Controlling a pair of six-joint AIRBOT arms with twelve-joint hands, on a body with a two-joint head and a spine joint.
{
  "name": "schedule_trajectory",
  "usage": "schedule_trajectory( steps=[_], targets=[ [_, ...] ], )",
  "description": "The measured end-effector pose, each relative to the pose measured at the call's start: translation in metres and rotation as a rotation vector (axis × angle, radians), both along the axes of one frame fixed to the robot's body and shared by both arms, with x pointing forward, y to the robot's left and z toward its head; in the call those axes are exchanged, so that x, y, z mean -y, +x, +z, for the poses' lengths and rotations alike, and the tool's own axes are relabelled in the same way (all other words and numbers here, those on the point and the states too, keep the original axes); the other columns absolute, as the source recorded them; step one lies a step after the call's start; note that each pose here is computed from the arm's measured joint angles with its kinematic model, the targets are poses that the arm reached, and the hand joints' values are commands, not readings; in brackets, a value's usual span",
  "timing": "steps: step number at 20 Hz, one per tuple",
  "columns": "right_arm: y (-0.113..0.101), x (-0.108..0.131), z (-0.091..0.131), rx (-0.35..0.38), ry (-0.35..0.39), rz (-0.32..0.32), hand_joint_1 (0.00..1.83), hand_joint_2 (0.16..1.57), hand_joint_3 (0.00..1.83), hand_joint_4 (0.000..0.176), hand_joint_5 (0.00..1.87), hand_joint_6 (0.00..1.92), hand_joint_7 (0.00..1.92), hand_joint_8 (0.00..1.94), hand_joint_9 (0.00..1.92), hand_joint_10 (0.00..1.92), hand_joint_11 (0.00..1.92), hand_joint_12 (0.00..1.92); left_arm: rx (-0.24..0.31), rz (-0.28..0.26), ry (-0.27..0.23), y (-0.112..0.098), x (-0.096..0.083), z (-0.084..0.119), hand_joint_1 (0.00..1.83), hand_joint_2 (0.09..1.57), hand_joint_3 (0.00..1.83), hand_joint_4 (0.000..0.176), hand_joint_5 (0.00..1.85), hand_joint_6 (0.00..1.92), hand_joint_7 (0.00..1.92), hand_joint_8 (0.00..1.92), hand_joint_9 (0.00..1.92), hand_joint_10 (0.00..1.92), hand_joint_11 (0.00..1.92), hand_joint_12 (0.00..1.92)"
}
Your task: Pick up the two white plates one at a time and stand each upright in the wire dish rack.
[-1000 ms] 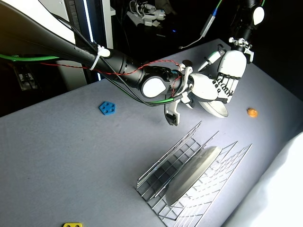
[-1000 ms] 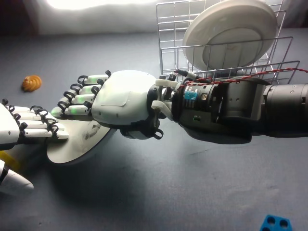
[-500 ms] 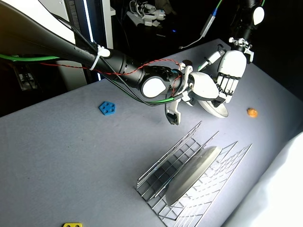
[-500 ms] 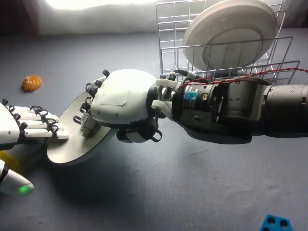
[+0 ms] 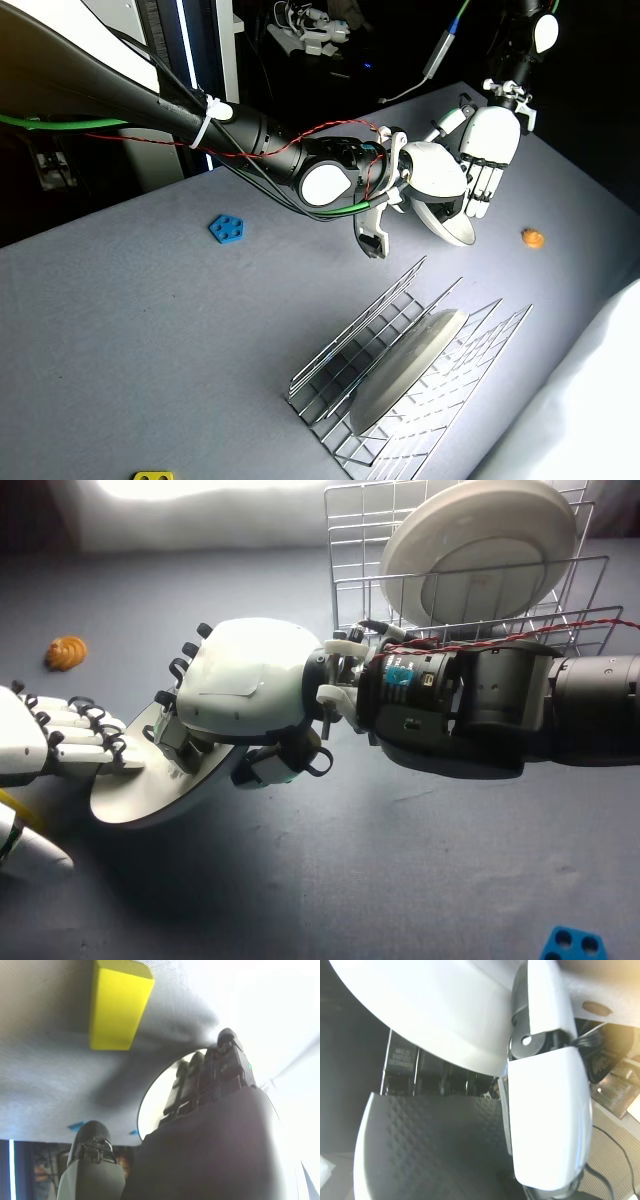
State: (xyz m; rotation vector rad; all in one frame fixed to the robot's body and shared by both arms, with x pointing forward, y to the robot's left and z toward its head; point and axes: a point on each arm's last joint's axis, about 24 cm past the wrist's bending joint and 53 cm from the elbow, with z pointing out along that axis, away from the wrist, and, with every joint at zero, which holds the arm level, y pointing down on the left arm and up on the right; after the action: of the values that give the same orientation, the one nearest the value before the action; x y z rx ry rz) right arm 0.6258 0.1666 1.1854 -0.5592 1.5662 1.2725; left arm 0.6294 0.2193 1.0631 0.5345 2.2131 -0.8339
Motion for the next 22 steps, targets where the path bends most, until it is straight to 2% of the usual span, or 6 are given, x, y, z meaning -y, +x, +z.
schedule_trajectory(
  steps=[3, 5, 8, 12, 18, 22],
  targets=[
    [0.000, 0.000, 0.000, 0.000, 0.000, 0.000, 1.39, 1.08, 0.00, 0.000, 1.01, 0.89, 1.10, 0.72, 0.95, 1.15, 0.83, 1.21, 0.061, -0.004, -0.066, 0.011, 0.012, 0.033, 0.00, 1.08, 0.00, 0.000, 0.00, 0.00, 0.00, 0.00, 0.00, 0.00, 0.00, 0.00],
    [0.000, 0.000, 0.000, 0.000, 0.000, -0.001, 1.39, 1.07, 0.00, 0.000, 1.02, 0.87, 1.12, 0.72, 0.95, 1.13, 0.84, 1.20, 0.101, 0.016, -0.092, 0.019, 0.008, 0.053, 0.00, 1.08, 0.00, 0.000, 0.00, 0.00, 0.00, 0.00, 0.00, 0.00, 0.00, 0.00],
    [0.002, 0.003, 0.000, 0.001, -0.002, -0.006, 1.39, 1.07, 0.00, 0.000, 1.02, 0.87, 1.12, 0.72, 0.95, 1.12, 0.83, 1.19, 0.135, 0.015, -0.098, 0.025, 0.008, 0.065, 0.00, 1.09, 0.01, 0.000, 0.00, 0.00, 0.00, 0.00, 0.00, 0.00, 0.00, 0.00],
    [-0.003, 0.012, 0.001, -0.024, 0.004, -0.002, 1.39, 1.07, 0.00, 0.000, 1.02, 0.87, 1.12, 0.71, 0.95, 1.13, 0.83, 1.19, 0.186, 0.023, -0.153, 0.032, 0.010, 0.094, 0.00, 1.08, 0.00, 0.000, 0.00, 0.00, 0.00, 0.00, 0.00, 0.00, 0.00, 0.00],
    [-0.020, 0.034, 0.005, -0.076, 0.006, 0.008, 1.38, 1.09, 0.00, 0.000, 0.98, 0.94, 1.06, 0.79, 0.94, 1.17, 0.80, 1.22, 0.209, 0.004, -0.149, 0.031, 0.012, 0.104, 0.00, 1.08, 0.00, 0.000, 0.00, 0.00, 0.00, 0.00, 0.00, 0.00, 0.00, 0.00],
    [-0.019, 0.055, 0.014, -0.170, 0.039, -0.011, 1.38, 1.08, 0.00, 0.000, 1.00, 0.92, 1.10, 0.75, 0.93, 1.16, 0.83, 1.23, 0.226, 0.011, -0.163, 0.032, 0.010, 0.113, 0.00, 1.08, 0.00, 0.000, 0.00, 0.00, 0.00, 0.00, 0.00, 0.00, 0.00, 0.00]
  ],
)
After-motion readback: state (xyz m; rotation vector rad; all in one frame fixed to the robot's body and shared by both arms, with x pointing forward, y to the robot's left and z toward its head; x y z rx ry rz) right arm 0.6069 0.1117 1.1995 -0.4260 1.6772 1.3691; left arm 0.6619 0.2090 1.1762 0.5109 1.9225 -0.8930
